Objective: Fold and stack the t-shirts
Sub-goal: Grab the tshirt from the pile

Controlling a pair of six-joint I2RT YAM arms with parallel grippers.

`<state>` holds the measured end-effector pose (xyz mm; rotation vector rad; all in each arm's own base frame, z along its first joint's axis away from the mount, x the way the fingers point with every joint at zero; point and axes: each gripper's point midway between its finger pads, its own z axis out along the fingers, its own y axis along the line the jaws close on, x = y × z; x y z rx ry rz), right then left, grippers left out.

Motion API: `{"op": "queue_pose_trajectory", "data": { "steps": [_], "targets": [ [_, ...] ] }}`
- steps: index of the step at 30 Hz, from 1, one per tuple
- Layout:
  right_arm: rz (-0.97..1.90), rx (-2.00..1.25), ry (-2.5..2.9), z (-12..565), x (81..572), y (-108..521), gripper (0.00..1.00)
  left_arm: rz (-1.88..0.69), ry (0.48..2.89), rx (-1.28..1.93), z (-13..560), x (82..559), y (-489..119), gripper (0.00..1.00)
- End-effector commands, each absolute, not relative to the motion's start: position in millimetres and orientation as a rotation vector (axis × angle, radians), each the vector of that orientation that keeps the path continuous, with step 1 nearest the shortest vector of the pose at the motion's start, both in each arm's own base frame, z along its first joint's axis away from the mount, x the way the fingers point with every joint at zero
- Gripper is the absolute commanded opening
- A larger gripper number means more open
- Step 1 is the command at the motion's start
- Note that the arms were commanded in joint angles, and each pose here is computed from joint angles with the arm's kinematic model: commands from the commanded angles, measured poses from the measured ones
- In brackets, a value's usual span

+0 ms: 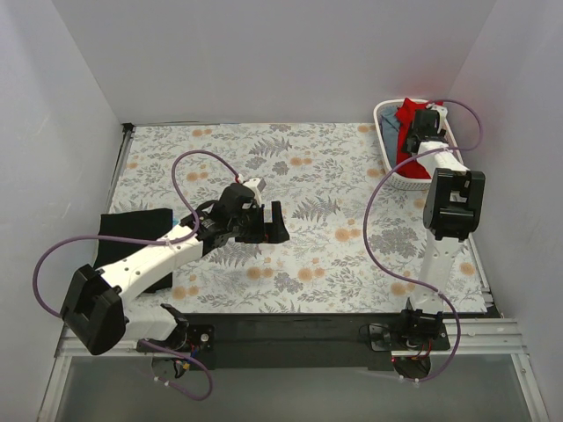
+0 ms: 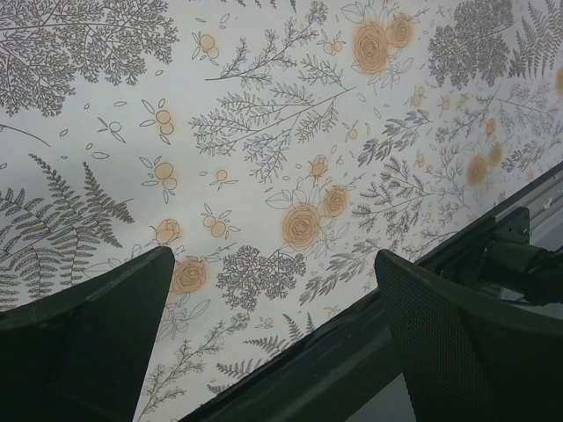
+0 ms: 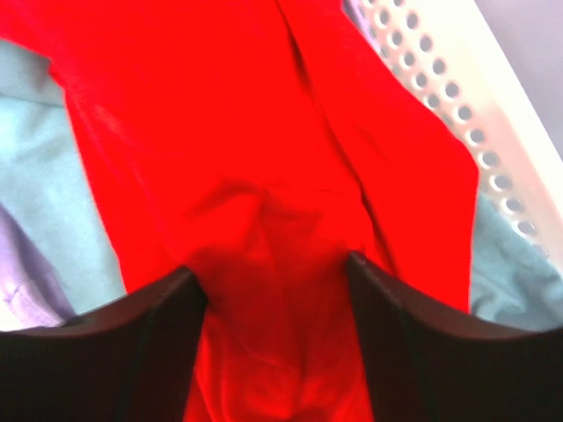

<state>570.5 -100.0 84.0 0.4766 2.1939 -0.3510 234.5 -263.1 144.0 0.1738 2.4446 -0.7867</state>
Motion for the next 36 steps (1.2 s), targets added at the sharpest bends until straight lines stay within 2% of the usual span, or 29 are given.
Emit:
{"op": "queue_pose_trajectory", "data": {
  "steps": [1, 2, 7, 10, 11, 12, 16, 26, 32, 36],
  "targets": [
    [-0.321, 0.485, 2.08, 126, 581, -99, 0.63, -0.796, 2.444, 0.187, 141, 236, -263, 0.98],
    [-0.318, 0.486, 2.077, 127, 582, -99, 0.56, -0.794, 2.447, 0.187, 140, 236, -263, 0.98],
    [-0.301, 0.489, 2.037, 147, 585, -99, 0.43, -0.789, 2.453, 0.178, 138, 238, -261, 0.98],
    [-0.282, 0.486, 2.017, 158, 587, -99, 0.21, -0.787, 2.461, 0.174, 136, 238, -261, 0.98],
    [-0.276, 0.496, 2.006, 163, 586, -100, 0.08, -0.788, 2.462, 0.173, 136, 239, -261, 0.98],
    [-0.269, 0.505, 1.998, 166, 585, -100, 0.03, -0.786, 2.463, 0.171, 135, 239, -261, 0.98],
    [-0.245, 0.547, 1.934, 197, 578, -101, 0.01, -0.787, 2.461, 0.169, 136, 239, -260, 0.98],
    [-0.049, 0.506, 1.675, 343, 536, -72, 0.01, -0.812, 2.458, 0.163, 139, 239, -260, 0.98],
    [0.142, 0.362, 1.578, 415, 485, -11, 0.01, -0.854, 2.452, 0.141, 143, 242, -259, 0.98],
    [0.29, 0.198, 1.538, 455, 447, 64, 0.01, -0.883, 2.474, 0.123, 139, 240, -259, 0.98]
  ]
}}
